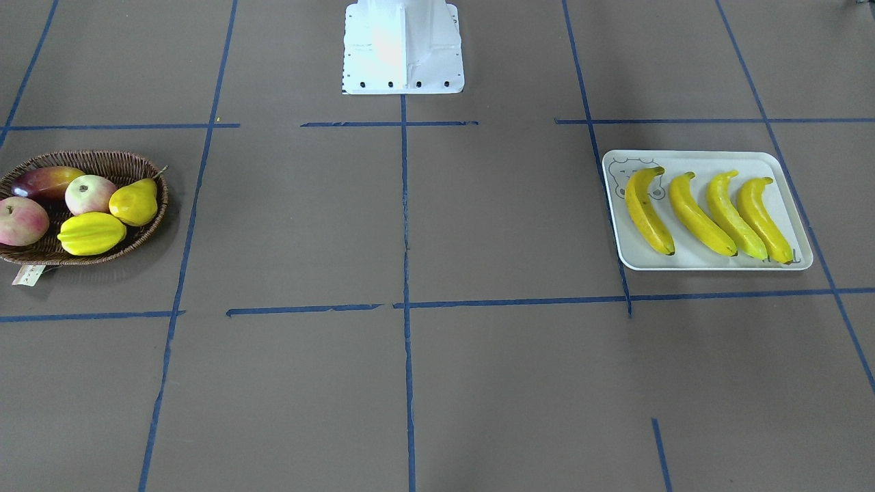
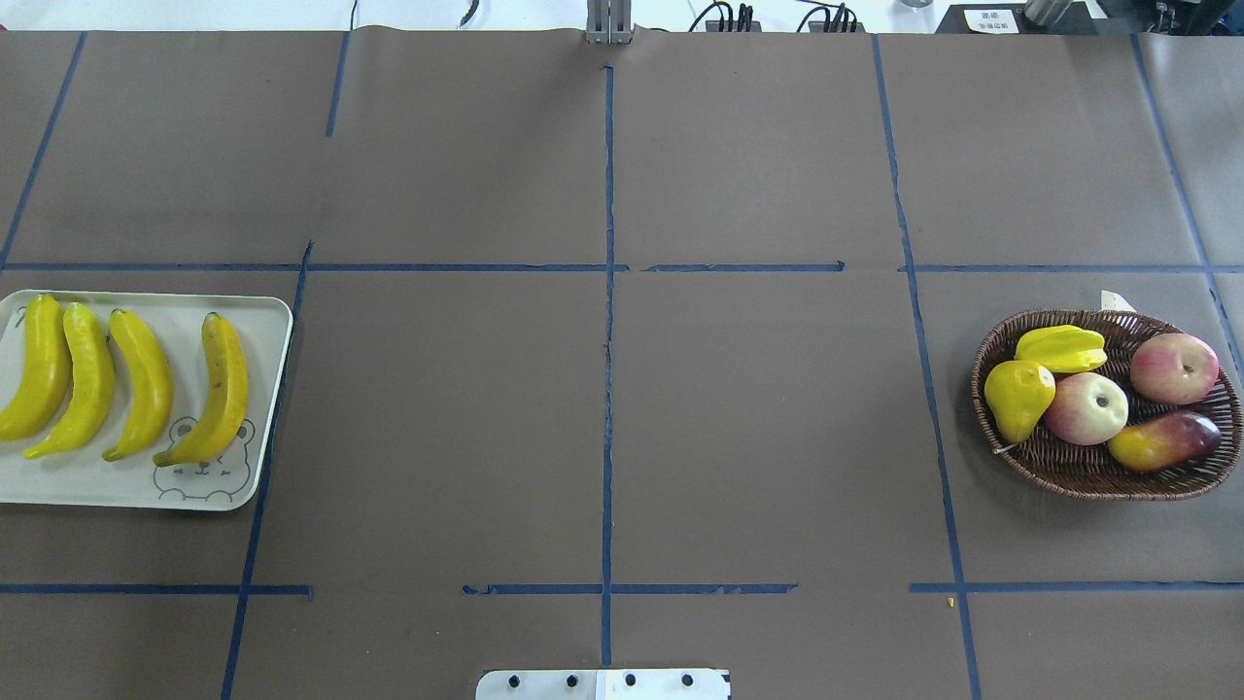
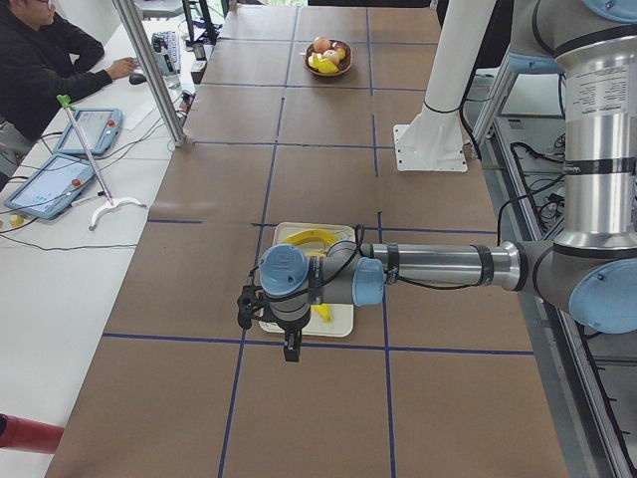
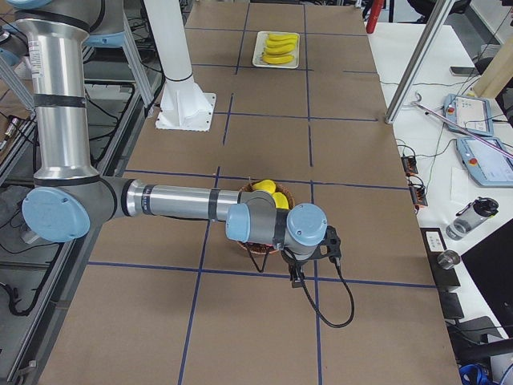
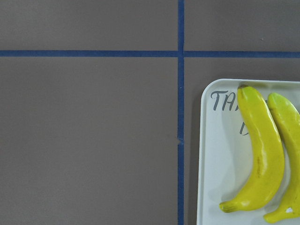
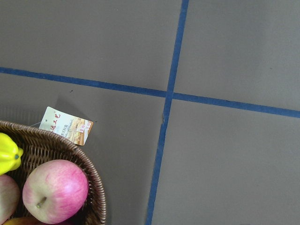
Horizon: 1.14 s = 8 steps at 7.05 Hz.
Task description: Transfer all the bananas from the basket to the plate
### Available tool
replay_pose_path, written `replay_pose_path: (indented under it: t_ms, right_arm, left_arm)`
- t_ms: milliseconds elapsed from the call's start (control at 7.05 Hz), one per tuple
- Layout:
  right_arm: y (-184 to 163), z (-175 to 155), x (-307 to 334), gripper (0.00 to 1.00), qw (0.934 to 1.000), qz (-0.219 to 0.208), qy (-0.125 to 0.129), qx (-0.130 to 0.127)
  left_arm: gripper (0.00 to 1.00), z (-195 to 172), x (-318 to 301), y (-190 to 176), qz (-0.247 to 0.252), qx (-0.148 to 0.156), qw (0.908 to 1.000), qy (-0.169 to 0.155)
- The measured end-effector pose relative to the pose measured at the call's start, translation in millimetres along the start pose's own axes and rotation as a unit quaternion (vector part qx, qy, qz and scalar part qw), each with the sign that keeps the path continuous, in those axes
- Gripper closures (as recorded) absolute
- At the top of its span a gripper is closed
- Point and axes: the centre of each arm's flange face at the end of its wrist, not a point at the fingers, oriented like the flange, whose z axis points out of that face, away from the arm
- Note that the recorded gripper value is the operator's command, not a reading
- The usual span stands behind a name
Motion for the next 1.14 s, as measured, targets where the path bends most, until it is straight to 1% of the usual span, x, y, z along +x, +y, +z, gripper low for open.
replay_pose_path:
  t_ms: [426, 852, 1135]
  right_arm:
    - [18, 2, 19, 0.00, 0.9995, 0.031, -0.003, -0.001]
    - [21, -2, 19, 0.00, 0.9955, 0.095, -0.003, 0.003]
    - [20, -4, 17, 0.00, 0.9952, 0.098, -0.002, 0.006]
  left_arm:
    - [0.00, -1, -1, 0, -0.013, -0.010, 0.9999, 0.001]
    - [0.00, 0, -1, 0, -0.016, -0.011, 0.9998, 0.001]
    - [0.00, -1, -1, -1, -0.016, -0.010, 0.9998, 0.001]
